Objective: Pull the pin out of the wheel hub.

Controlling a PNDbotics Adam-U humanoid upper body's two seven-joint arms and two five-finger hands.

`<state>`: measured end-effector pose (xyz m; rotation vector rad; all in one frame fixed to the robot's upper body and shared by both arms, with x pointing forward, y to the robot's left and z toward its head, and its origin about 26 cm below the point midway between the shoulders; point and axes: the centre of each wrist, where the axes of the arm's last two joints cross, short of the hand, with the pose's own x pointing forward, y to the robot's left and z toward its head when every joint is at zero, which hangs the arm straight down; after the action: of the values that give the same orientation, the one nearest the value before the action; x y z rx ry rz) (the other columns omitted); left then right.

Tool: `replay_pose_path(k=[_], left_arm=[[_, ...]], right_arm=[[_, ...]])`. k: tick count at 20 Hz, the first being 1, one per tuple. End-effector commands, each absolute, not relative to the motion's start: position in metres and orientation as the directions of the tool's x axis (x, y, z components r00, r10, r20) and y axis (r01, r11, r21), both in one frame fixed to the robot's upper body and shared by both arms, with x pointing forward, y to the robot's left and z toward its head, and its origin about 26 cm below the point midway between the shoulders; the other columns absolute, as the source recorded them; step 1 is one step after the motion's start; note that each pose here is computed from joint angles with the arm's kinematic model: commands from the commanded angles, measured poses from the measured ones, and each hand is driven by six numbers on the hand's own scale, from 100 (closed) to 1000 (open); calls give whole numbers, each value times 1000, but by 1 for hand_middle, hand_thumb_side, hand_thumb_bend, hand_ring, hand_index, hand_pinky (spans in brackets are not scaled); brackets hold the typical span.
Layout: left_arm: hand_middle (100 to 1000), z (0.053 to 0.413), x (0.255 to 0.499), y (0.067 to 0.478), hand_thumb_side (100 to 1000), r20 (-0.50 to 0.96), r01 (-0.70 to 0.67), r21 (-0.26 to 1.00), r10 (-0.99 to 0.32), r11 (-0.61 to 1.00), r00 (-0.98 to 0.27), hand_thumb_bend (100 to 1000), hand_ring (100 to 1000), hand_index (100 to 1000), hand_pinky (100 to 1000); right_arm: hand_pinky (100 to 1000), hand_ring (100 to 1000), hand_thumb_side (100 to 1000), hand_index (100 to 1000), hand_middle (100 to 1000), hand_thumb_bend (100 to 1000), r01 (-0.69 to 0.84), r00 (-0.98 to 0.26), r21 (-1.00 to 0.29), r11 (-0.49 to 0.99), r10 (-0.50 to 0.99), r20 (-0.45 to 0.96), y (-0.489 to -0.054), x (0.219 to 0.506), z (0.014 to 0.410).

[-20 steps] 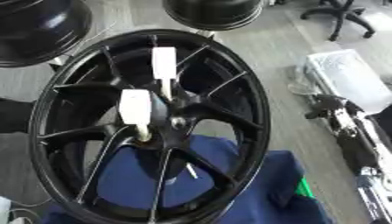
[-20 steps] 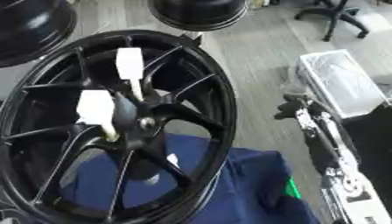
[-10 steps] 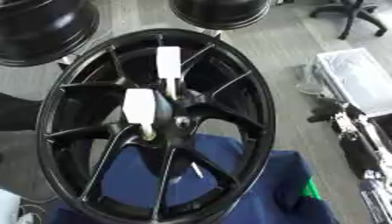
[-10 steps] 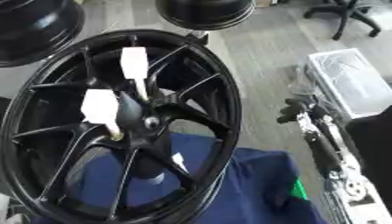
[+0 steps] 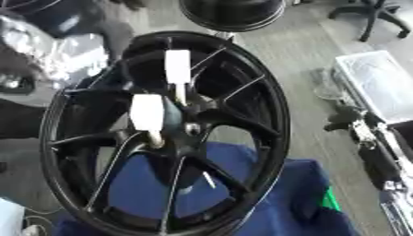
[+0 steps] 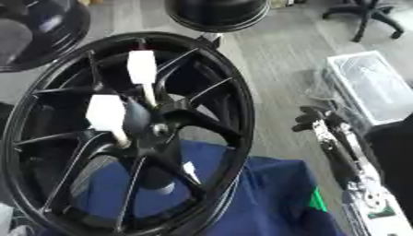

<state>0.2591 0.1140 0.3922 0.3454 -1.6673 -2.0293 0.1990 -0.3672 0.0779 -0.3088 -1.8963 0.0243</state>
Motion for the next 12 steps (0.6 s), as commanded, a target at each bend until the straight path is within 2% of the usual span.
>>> replay_pose_path(k=[1,5,9,12], left_arm=[[790,395,255,114,524,54,201,959,-572,-198,-818,204,819,854,842],[785,385,260,115,510,16,207,949,-617,-239,-787,238,807,856,832],[780,380,262,115,496,14,212,950,-648,-228,-761,215,803,866,823],[783,378,262,114,529,35,227,951,-659,-209,-751,180,804,874,819]], right_arm=[[973,622,673,753,600,100,195,-318,-196,961,251,914,-369,199,85],[973,622,675,753,600,100,190,-318,-197,962,250,914,-370,199,86],[973,622,677,753,601,100,189,-314,-199,962,251,915,-369,199,85],[973,622,679,753,601,100,188,-312,-202,961,253,916,-369,199,85]])
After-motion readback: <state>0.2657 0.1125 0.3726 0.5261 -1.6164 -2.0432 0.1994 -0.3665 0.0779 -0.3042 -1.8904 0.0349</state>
